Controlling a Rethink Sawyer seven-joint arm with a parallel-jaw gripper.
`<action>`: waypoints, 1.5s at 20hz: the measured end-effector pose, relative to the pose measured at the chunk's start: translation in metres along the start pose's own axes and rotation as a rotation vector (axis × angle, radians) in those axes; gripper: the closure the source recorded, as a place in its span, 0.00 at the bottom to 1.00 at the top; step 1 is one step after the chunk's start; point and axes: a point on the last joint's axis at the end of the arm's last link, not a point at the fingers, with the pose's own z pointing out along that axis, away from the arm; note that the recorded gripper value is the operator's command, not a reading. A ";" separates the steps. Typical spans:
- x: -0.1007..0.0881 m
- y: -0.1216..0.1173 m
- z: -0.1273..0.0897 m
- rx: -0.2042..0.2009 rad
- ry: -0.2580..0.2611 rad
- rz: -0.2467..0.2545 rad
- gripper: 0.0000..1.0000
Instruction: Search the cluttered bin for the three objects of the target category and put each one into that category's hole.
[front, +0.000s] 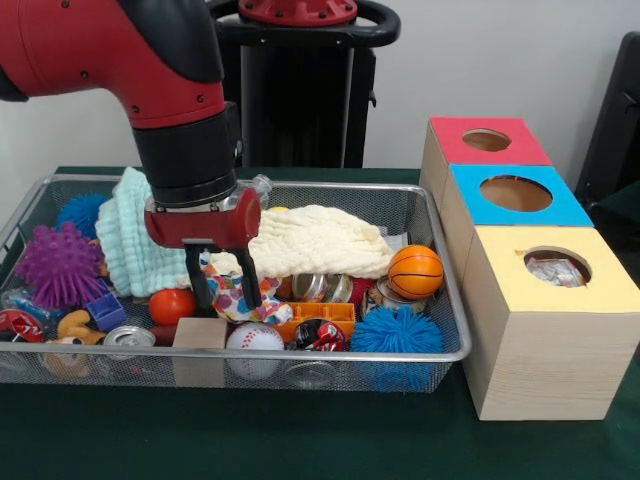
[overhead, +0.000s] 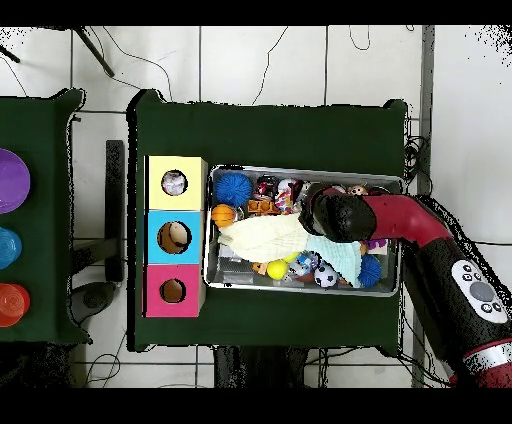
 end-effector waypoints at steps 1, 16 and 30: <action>0.001 0.001 0.001 -0.001 0.002 0.000 0.00; 0.028 0.041 0.014 -0.019 0.050 -0.066 0.00; 0.045 0.047 0.022 -0.032 0.084 -0.073 0.00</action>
